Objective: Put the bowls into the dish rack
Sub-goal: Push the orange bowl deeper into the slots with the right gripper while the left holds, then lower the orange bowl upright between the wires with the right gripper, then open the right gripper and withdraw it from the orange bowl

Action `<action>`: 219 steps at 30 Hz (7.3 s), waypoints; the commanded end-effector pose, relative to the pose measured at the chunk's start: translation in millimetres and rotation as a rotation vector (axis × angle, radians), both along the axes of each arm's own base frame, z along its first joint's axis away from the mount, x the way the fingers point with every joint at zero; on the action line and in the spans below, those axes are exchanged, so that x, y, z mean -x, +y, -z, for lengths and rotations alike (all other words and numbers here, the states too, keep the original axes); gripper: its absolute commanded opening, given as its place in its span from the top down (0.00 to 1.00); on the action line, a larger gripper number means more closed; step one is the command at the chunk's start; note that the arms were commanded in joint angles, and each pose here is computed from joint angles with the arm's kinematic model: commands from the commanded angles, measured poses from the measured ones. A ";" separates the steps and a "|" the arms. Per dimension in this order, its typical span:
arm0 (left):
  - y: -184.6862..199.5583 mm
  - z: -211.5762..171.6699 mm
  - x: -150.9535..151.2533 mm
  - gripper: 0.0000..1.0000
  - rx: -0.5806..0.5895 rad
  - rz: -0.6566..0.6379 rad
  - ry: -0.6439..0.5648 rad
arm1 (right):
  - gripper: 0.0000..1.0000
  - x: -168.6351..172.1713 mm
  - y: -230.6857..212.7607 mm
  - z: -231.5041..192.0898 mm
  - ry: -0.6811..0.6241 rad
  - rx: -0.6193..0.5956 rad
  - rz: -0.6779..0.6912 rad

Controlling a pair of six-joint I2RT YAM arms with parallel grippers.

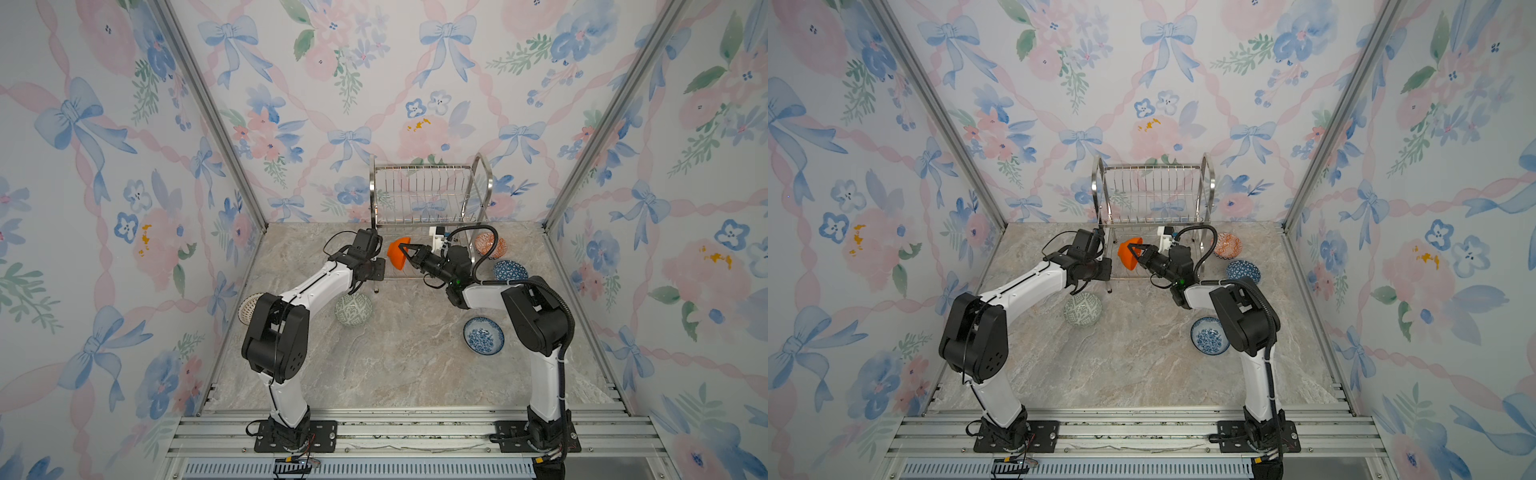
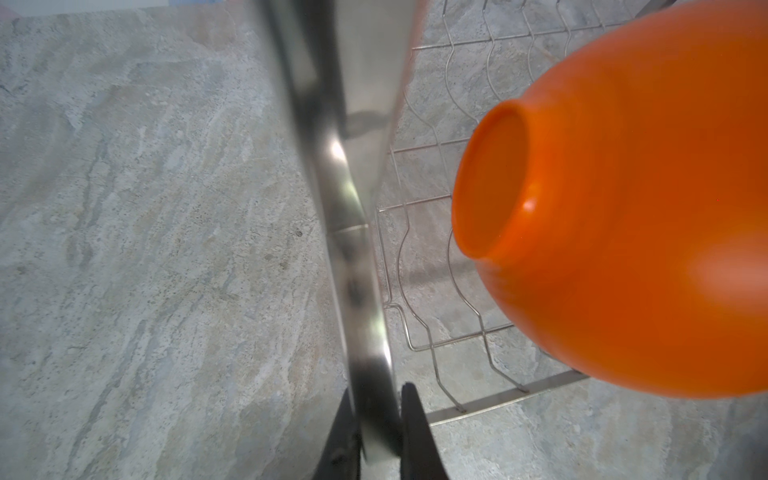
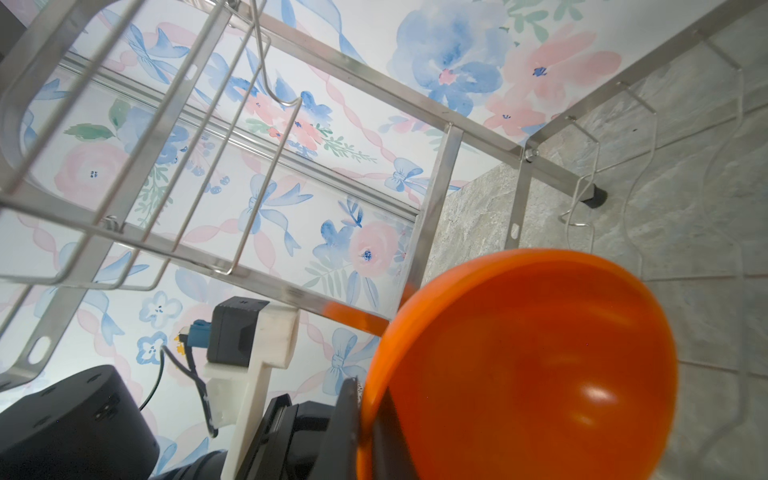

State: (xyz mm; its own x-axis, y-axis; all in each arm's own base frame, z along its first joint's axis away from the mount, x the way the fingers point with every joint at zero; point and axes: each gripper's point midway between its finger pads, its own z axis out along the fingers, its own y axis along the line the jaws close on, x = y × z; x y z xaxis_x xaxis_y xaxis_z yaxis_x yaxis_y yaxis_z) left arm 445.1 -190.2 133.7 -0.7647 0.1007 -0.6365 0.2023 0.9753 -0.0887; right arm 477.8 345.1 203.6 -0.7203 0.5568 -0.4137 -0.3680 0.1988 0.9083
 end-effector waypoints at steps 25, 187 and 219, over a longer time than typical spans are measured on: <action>-3.1 35.3 49.8 1.00 -0.077 0.170 0.124 | 1.00 -48.1 21.7 -2.2 -0.087 -0.053 -0.046; 24.3 37.6 63.2 1.00 0.114 -0.300 0.185 | 0.57 -38.1 6.6 8.0 -0.096 0.061 -0.105; 22.9 27.2 29.4 1.00 0.207 -0.434 0.168 | 0.51 6.4 4.7 -3.7 -0.050 0.034 -0.157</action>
